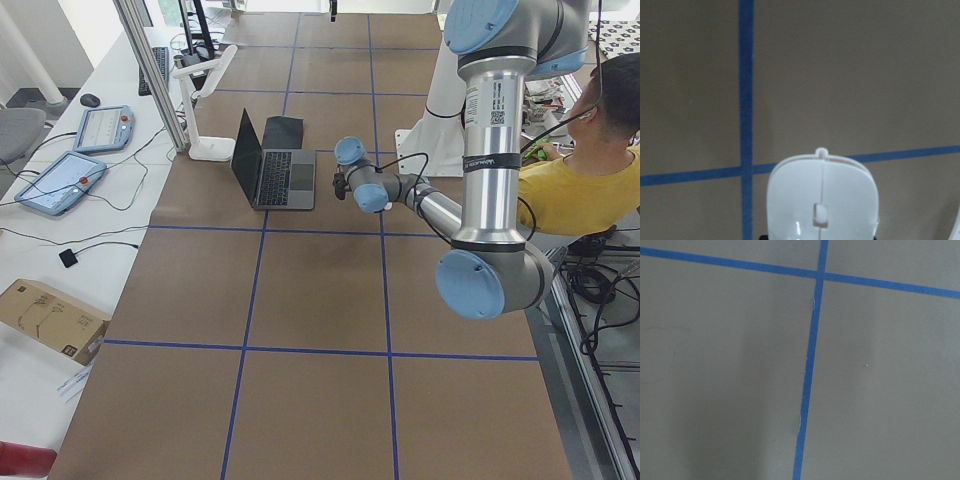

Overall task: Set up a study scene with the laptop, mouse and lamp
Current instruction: 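Move the held white mouse with the left gripper past the laptop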

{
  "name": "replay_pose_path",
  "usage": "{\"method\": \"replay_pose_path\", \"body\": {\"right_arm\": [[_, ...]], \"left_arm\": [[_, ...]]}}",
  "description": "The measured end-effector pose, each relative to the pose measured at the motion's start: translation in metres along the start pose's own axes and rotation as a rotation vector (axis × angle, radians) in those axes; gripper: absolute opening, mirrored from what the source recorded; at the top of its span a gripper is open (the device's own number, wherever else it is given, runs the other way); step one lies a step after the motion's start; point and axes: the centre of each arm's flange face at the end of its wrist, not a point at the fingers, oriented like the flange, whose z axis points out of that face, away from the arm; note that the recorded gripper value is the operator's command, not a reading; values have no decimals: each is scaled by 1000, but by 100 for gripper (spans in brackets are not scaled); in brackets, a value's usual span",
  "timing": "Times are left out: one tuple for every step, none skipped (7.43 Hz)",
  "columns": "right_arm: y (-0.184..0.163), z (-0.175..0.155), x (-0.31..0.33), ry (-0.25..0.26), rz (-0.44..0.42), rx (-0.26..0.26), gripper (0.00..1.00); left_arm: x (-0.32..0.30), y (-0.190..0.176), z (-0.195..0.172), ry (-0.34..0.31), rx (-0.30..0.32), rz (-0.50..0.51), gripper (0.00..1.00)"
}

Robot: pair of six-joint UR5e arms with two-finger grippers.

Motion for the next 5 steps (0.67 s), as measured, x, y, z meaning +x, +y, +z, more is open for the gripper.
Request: {"method": "replay_pose_path", "body": {"right_arm": [[-2,0,0,0,-1,1,100],[-3,1,0,-1,0,0,100],[-4,2,0,-1,0,-1,100],[-5,2,0,-2,0,0,100],[-5,2,0,-3,0,0,100]], "left_arm": [[43,-16,-8,-7,11,-15,54],[88,-34,-15,-13,22,-29,54],[131,-55,-22,-19,33,-45,54],[170,-78,-27,-22,44,-59,54],[202,-100,-30,-24,54,-70,54]]}}
